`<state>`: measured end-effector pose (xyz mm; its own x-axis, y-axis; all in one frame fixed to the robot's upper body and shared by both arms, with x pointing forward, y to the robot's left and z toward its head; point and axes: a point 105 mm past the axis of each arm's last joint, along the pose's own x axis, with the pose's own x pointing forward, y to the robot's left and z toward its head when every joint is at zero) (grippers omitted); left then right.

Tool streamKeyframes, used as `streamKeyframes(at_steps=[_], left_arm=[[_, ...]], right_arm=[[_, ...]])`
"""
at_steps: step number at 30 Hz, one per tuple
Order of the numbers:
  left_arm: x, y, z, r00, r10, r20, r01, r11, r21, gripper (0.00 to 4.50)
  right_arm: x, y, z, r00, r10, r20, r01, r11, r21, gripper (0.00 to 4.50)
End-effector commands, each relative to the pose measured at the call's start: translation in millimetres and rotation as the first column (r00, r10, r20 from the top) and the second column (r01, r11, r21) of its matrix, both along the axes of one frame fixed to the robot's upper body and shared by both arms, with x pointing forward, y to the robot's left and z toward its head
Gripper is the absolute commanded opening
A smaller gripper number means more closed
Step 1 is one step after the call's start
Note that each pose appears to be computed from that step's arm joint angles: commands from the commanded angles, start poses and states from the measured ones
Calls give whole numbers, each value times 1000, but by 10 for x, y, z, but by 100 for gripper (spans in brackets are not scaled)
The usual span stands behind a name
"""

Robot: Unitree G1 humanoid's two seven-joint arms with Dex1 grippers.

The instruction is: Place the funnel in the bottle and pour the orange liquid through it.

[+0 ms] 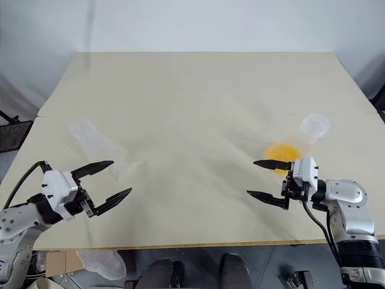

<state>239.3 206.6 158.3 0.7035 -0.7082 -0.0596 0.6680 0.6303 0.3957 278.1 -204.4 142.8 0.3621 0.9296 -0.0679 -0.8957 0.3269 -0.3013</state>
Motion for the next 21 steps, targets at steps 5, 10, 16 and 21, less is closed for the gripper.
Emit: streamKeyframes(at_steps=[5,10,16,21], left_arm=[[-62,137,138,998,56,26,-53,992,-114,450],[-211,597,-4,942,337,2,-327,917,-229,450],[-591,1100,-263,744,664,-77,-634,665,-396,450],[-597,958,-311,765,635,-105,-615,675,-407,450]], right_arm=[[108,86,165,998,-33,56,27,994,102,447],[181,467,376,997,13,79,-31,970,239,447],[233,939,542,990,79,113,-111,945,308,447],[252,998,521,990,90,107,-118,948,295,447]])
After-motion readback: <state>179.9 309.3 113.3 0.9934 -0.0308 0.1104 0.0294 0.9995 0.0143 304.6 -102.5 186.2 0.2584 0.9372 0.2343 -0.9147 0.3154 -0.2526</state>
